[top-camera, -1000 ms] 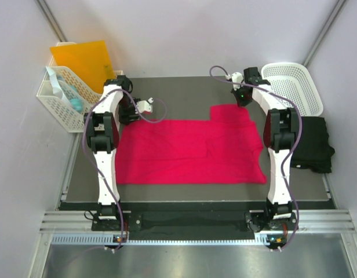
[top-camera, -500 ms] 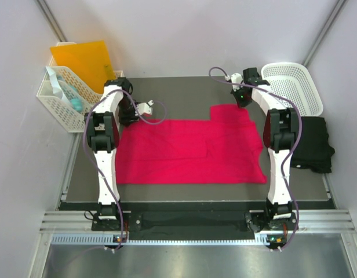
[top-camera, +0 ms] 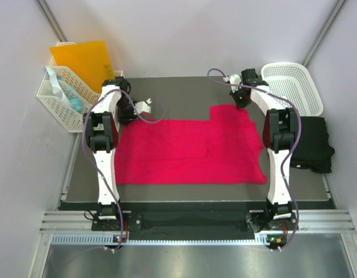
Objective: Fold and stack the t-shirts
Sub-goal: Fold the tshirt
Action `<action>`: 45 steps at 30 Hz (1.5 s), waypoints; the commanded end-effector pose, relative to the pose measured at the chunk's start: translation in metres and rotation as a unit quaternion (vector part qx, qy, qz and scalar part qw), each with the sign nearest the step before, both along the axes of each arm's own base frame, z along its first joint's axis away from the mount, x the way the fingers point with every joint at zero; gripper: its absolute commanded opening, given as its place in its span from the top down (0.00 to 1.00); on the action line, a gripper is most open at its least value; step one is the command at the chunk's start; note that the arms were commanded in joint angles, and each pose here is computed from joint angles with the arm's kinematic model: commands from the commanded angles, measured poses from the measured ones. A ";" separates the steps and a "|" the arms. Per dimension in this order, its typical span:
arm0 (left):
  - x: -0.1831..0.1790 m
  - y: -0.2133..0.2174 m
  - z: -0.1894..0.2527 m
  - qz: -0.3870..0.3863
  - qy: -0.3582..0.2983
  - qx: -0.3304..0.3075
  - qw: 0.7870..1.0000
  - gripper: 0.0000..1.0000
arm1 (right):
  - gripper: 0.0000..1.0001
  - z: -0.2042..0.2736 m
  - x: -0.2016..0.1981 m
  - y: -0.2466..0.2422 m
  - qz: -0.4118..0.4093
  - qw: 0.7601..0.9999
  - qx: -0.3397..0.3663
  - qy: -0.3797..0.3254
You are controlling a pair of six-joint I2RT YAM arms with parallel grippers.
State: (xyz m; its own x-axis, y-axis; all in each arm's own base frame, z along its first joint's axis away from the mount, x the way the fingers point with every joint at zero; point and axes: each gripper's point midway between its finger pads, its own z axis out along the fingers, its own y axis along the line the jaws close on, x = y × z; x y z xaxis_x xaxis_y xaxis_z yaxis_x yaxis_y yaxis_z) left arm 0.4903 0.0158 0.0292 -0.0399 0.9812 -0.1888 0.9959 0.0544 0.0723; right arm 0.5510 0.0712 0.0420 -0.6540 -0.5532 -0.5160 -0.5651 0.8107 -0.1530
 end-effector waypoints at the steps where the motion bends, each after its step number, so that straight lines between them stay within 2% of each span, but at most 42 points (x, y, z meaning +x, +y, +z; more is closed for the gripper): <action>1: 0.019 0.001 0.017 -0.003 -0.040 -0.015 0.999 0.43 | 1.00 0.040 0.008 0.012 0.014 0.999 0.002 -0.045; 9: 0.019 -0.007 0.038 -0.015 -0.052 -0.035 0.998 0.35 | 1.00 0.039 0.010 0.012 0.014 0.999 0.000 -0.046; 21: 0.031 -0.007 0.018 -0.022 -0.055 -0.034 0.998 0.35 | 1.00 0.039 0.009 0.014 0.016 0.999 -0.003 -0.046; 33: 0.027 -0.012 0.003 -0.023 -0.037 -0.040 0.998 0.36 | 1.00 0.040 0.010 0.016 0.016 0.999 -0.005 -0.050; 35: 0.029 -0.013 0.001 -0.018 -0.039 -0.042 0.998 0.41 | 1.00 0.040 0.009 0.017 0.018 0.999 -0.005 -0.048; 37: 0.031 -0.014 -0.003 -0.015 -0.042 -0.044 0.998 0.58 | 1.00 0.040 0.010 0.017 0.018 0.999 -0.005 -0.049; 38: 0.033 -0.014 -0.004 -0.014 -0.044 -0.041 0.998 0.70 | 1.00 0.041 0.010 0.016 0.017 0.999 -0.005 -0.050; 40: 0.032 -0.014 -0.007 -0.013 -0.042 -0.039 0.998 0.82 | 1.00 0.041 0.010 0.017 0.017 0.999 -0.006 -0.050; 41: 0.032 -0.014 -0.007 -0.011 -0.043 -0.037 0.998 0.95 | 1.00 0.041 0.010 0.017 0.018 0.999 -0.006 -0.050; 43: 0.030 -0.013 -0.009 -0.008 -0.040 -0.035 0.999 1.00 | 1.00 0.041 0.010 0.017 0.017 0.999 -0.007 -0.050; 45: 0.028 -0.012 -0.009 -0.005 -0.036 -0.033 0.999 1.00 | 1.00 0.041 0.010 0.016 0.017 0.999 -0.007 -0.050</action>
State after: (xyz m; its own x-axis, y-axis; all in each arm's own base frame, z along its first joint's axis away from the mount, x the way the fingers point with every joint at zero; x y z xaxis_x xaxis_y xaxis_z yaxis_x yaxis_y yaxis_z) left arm 0.5127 0.0091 0.0296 -0.0235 0.9726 -0.2315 0.9905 0.0540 0.1263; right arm 0.5501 0.0787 0.0420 -0.6441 -0.5733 -0.5064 -0.5760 0.7991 -0.1720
